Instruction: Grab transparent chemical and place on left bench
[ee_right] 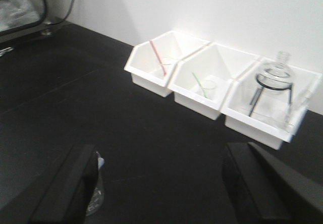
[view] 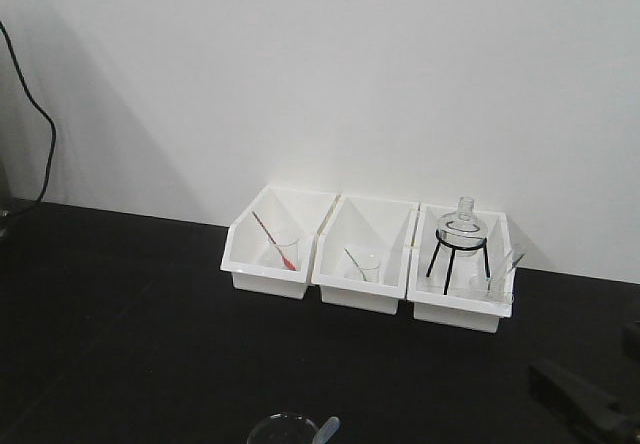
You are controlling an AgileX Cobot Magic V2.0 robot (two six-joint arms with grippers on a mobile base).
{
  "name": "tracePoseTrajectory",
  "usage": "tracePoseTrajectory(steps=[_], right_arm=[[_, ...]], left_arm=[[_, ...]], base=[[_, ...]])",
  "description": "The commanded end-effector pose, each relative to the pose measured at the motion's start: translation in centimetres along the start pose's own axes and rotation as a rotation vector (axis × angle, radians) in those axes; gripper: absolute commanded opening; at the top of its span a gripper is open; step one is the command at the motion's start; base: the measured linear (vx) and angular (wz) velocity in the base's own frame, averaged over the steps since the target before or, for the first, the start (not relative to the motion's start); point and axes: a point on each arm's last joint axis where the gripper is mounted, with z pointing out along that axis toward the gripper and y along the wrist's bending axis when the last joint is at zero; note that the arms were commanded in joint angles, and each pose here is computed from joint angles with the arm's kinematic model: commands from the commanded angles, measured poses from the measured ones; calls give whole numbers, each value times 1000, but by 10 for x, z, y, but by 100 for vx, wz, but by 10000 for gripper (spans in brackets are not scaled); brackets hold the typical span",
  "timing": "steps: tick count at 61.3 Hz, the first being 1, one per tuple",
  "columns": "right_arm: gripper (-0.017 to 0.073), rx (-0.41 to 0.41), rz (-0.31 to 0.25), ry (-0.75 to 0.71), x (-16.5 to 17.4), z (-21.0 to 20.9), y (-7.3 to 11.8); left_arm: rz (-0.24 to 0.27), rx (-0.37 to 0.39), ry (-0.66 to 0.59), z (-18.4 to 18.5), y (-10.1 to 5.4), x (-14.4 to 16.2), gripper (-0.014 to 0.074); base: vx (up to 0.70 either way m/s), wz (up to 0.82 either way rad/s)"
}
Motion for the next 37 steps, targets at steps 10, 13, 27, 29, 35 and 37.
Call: tracePoseTrajectory(steps=[10,13,27,29,35,37], right_arm=[[401,76,30,-76,-11,-26,-19],[341,106,67,-78,-10,-34,-26],[23,293,-2,-181,33,-72,-43],[-10,323,-32,-224,42,-75,-42],[-10,390,-68,-265,85,-69,-40],[-10,414,-63,-271,100,-66,-40]], left_arm=[[-9,-2,-81,-1,0,-3,-3],[-9,-2,-81,-1,0,-3,-3],[-9,-2,-81,-1,0,-3,-3],[-9,-2,-81,-1,0,-3,-3],[-9,-2,-81,-1,0,-3,-3],[-9,-2,-81,-1,0,-3,-3]], base=[[0,0],[0,0],[0,0],[0,0],[0,0],[0,0]])
